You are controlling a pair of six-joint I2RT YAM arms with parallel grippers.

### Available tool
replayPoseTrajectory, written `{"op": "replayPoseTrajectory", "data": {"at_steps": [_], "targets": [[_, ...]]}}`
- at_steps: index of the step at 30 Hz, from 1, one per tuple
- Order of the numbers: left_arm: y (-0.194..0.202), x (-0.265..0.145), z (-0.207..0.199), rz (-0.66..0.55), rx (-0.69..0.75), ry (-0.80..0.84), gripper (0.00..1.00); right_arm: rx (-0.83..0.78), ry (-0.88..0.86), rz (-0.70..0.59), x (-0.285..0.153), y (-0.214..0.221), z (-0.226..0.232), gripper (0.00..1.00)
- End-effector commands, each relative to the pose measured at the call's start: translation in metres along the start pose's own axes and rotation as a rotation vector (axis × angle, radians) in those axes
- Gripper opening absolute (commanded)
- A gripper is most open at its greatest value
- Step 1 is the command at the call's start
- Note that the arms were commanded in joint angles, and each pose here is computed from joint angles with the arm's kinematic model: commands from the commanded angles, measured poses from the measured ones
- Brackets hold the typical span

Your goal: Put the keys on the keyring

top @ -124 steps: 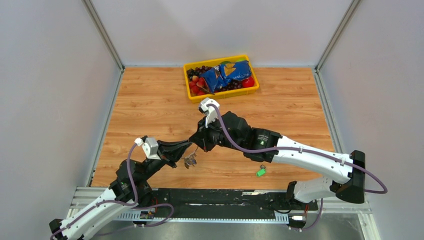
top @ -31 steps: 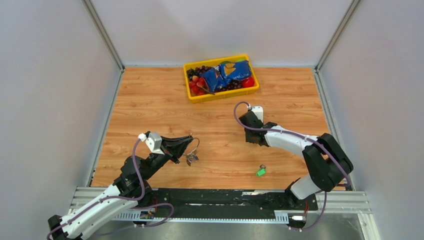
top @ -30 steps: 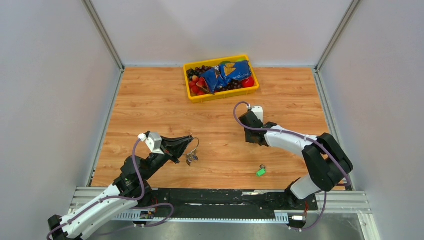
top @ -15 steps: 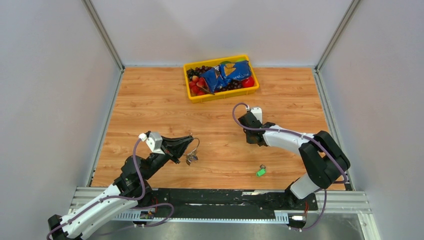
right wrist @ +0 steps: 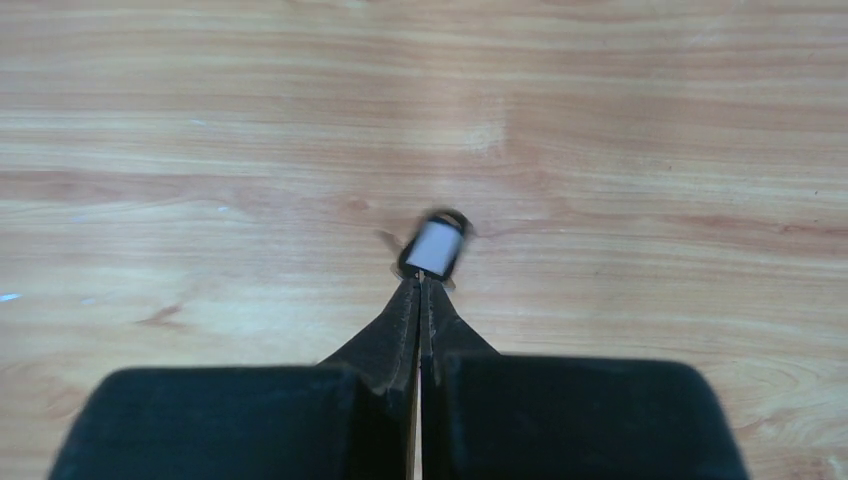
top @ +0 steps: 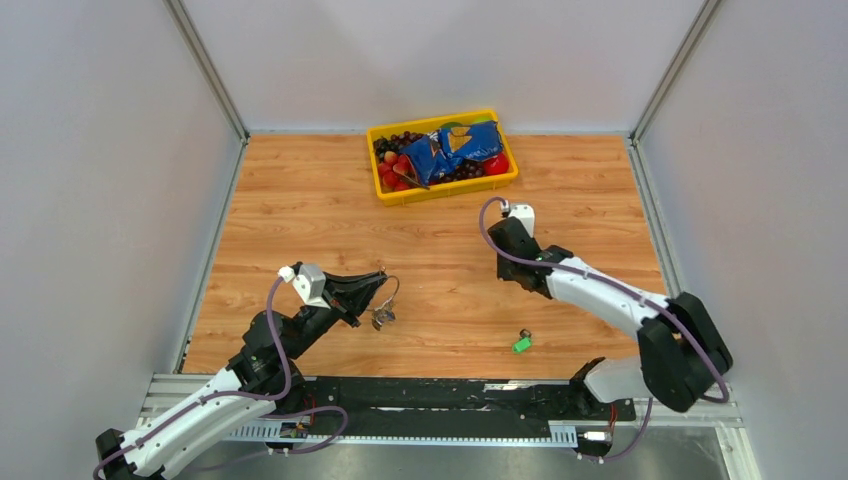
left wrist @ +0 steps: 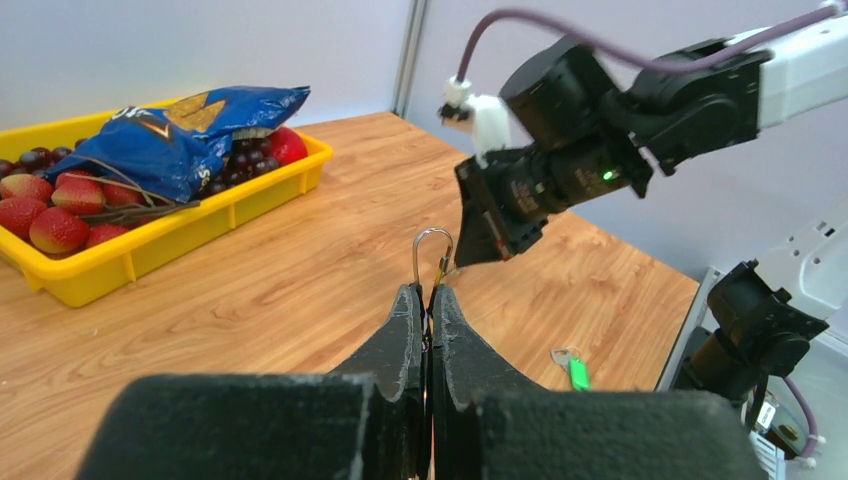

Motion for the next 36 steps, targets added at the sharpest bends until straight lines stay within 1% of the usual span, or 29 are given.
{"op": "replayPoseTrajectory", "data": {"at_steps": [1,4,7,10,14,18,20,23,30,36], "targets": [[-0.027,0.004,-0.014,-0.085,-0.001,0.048,0.00,0.039,-0.154,-0.118,-0.038,-0.023,0.008,0.00],[-0.028,0.003,-0.014,-0.090,-0.001,0.049,0.00,0.060,-0.306,-0.197,-0.067,-0.034,0.019,0.00],[-0.029,0.003,-0.015,-0.091,0.000,0.051,0.00,0.075,-0.471,-0.308,-0.103,-0.047,0.028,0.00],[-0.030,0.002,-0.016,-0.094,0.003,0.058,0.00,0.055,-0.662,-0.404,-0.143,-0.054,0.040,0.00],[-0.031,0.002,-0.018,-0.100,0.004,0.068,0.00,0.020,-0.895,-0.488,-0.187,-0.057,0.055,0.00],[-0.034,0.000,-0.024,-0.107,0.008,0.103,0.00,0.028,-1.117,-0.558,-0.224,-0.059,0.067,0.00],[-0.035,-0.002,-0.025,-0.112,0.012,0.115,0.00,0.038,-1.191,-0.592,-0.238,-0.063,0.071,0.00],[-0.036,-0.003,-0.028,-0.115,0.019,0.132,0.00,0.050,-1.290,-0.611,-0.251,-0.063,0.080,0.00],[-0.039,-0.004,-0.034,-0.130,0.041,0.179,0.00,0.087,-1.445,-0.600,-0.274,-0.062,0.114,0.00],[-0.040,-0.007,-0.036,-0.157,0.070,0.207,0.00,0.198,-1.559,-0.640,-0.295,-0.069,0.138,0.00]]}}
Point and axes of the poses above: each gripper's point midway between its finger pads, its own x axis out along the fingers, its own z axis along the line the jaws close on, y = z × x, the point moved 3 cm from there along -x, back along the fingers, and after that the axes turned 13 degrees about -x, right-handed, at the moved point
